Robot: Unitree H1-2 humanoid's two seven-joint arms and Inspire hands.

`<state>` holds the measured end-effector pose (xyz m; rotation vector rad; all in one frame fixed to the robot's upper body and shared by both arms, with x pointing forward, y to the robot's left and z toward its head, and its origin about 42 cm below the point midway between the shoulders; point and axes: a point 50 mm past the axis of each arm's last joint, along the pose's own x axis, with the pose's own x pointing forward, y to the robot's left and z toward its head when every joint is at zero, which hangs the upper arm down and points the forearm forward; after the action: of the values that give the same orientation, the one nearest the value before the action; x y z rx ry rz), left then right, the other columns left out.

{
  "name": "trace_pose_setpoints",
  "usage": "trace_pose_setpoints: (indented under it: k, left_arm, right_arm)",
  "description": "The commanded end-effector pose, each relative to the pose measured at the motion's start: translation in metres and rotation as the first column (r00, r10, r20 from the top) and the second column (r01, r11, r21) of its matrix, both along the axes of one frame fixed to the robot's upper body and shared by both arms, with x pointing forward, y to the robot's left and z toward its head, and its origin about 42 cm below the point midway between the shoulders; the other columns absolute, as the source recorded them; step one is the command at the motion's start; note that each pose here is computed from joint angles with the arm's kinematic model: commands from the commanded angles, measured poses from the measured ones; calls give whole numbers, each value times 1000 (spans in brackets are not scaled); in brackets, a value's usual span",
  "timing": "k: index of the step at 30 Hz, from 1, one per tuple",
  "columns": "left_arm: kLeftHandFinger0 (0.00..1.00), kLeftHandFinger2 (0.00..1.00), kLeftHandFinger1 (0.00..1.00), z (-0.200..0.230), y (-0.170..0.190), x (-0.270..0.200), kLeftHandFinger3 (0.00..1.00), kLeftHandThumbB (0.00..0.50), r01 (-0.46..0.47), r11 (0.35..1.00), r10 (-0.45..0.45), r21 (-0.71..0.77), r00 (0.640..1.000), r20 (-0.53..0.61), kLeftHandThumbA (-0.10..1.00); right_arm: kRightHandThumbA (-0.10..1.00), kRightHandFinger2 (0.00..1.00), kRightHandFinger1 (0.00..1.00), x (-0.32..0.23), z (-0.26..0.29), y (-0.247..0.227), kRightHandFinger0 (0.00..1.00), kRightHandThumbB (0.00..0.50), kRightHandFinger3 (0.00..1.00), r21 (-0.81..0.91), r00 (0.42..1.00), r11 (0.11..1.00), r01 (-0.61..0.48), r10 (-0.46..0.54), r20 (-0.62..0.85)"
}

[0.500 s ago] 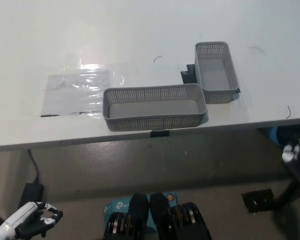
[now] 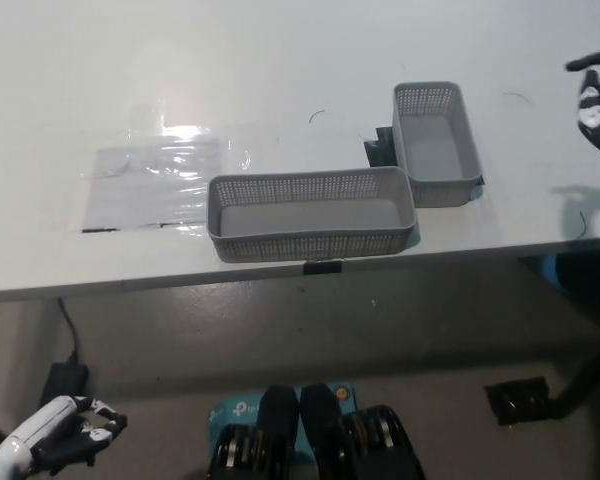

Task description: The robot uses its right hand to pick up the grey box kept on the middle on the desk and place it on top of another box next to it in a right angle

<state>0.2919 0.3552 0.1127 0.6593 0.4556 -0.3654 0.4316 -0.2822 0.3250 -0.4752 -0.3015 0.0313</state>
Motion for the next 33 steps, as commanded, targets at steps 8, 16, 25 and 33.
trace_pose_setpoints:
  k: [8, 16, 25, 33]
  left_arm:
    - [107, 208, 58, 13, 8, 9, 556, 131, 17, 999, -18, 31, 1000, 25, 584]
    - [133, 204, 64, 15, 9, 9, 571, 134, 15, 999, -16, 32, 1000, 18, 586]
    - [102, 193, 41, 16, 8, 8, 551, 144, 18, 999, -19, 33, 999, 27, 586]
    - [131, 199, 44, 18, 9, 13, 568, 142, 23, 1000, -23, 14, 999, 31, 569]
  right_arm:
    - [252, 573, 394, 26, 12, 19, 313, 334, 751, -305, 976, 938, -164, 109, -191]
    - [270, 1000, 1000, 38, 18, 51, 954, 354, 1000, -408, 970, 887, -215, 144, -198]
    - [401, 1000, 1000, 48, 29, 79, 1000, 352, 1000, -543, 973, 810, -223, 150, -176]
    - [386, 1000, 1000, 64, -6, 88, 1000, 310, 1000, -613, 953, 742, -270, 116, -279]
